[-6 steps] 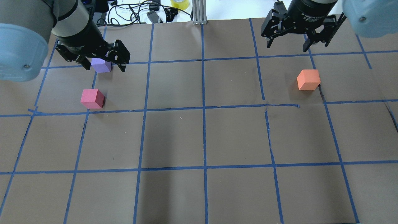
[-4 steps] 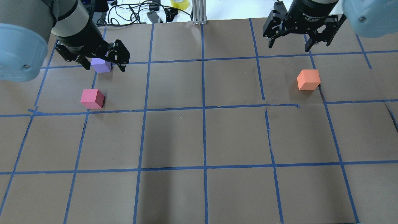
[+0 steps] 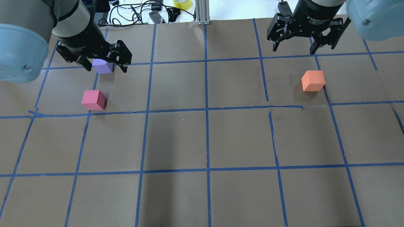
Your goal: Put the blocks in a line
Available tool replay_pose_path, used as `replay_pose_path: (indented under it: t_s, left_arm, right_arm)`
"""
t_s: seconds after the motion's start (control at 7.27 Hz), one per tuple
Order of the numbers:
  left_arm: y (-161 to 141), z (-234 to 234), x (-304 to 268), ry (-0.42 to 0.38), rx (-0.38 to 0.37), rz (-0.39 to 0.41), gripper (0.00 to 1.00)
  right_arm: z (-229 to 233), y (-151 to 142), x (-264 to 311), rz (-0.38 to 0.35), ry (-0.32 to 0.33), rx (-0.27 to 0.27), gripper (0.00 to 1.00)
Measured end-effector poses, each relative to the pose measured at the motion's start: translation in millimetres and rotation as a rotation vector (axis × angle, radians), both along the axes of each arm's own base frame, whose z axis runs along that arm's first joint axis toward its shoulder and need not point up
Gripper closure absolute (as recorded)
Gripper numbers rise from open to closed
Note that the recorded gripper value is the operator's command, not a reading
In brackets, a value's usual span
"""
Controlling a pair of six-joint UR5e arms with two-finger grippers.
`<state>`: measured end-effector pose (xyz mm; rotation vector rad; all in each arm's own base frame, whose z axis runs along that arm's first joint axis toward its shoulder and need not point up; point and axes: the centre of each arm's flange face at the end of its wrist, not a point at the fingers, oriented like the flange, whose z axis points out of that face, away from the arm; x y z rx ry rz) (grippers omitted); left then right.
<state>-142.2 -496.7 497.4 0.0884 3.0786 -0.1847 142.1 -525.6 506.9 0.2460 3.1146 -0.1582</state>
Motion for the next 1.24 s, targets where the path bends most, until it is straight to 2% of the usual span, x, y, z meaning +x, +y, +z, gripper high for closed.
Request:
replay_pose_path:
  t_s: [1.24]
  left_arm:
    - [2,-13,-1,0.003,0.018,0.01,0.0]
  right_arm:
    - [-9,-5,-6,0.007,0.015,0.027,0.0]
